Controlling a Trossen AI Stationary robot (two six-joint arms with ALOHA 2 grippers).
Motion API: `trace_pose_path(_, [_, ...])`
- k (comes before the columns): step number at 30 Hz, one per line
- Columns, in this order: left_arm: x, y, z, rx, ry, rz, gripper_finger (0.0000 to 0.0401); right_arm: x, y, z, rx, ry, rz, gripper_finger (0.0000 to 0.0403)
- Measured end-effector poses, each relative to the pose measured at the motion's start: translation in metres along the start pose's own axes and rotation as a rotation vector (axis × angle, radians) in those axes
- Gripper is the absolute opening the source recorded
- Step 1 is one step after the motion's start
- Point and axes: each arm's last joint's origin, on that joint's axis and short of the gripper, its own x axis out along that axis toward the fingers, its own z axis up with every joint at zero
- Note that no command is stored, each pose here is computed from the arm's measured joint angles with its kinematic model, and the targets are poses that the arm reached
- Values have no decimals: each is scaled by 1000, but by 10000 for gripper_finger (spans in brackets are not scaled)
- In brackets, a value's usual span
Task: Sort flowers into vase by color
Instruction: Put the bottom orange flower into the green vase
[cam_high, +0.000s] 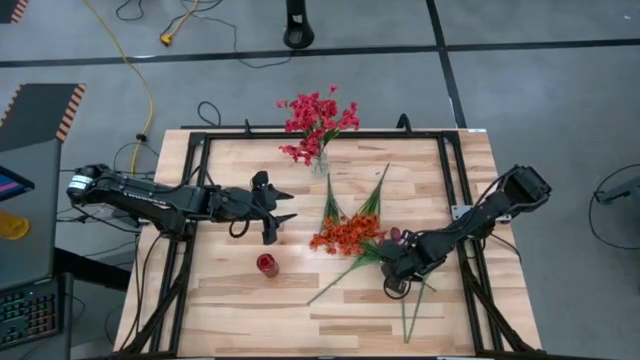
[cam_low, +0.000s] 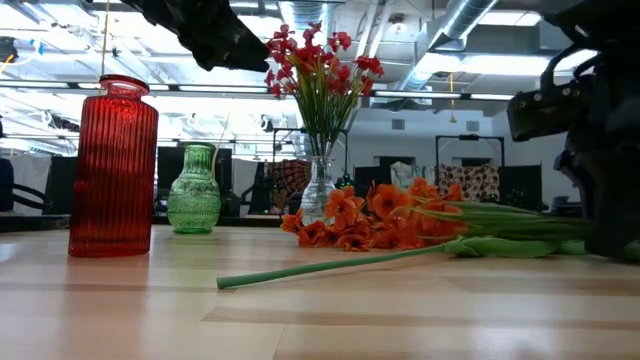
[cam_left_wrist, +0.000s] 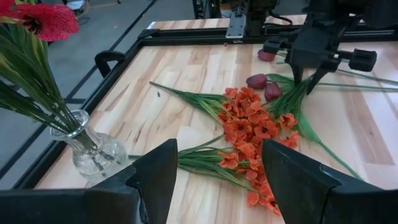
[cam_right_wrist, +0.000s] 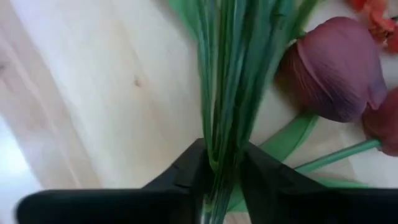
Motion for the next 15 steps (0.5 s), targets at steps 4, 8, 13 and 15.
trace_pose_path(4, [0, 0, 0, -2, 0, 2, 222, -6, -1, 0, 3, -12, 16, 71])
trace_pose_path(8, [0, 0, 0, -2, 0, 4, 222, -11, -1, 1, 7, -27, 36, 47])
trace_pose_path(13, [0, 0, 0, -2, 0, 4, 222, -22, -3, 2, 14, -54, 72, 46])
trace_pose_path(15, [0, 0, 0, -2, 0, 4, 222, -28, -4, 3, 18, -70, 92, 47])
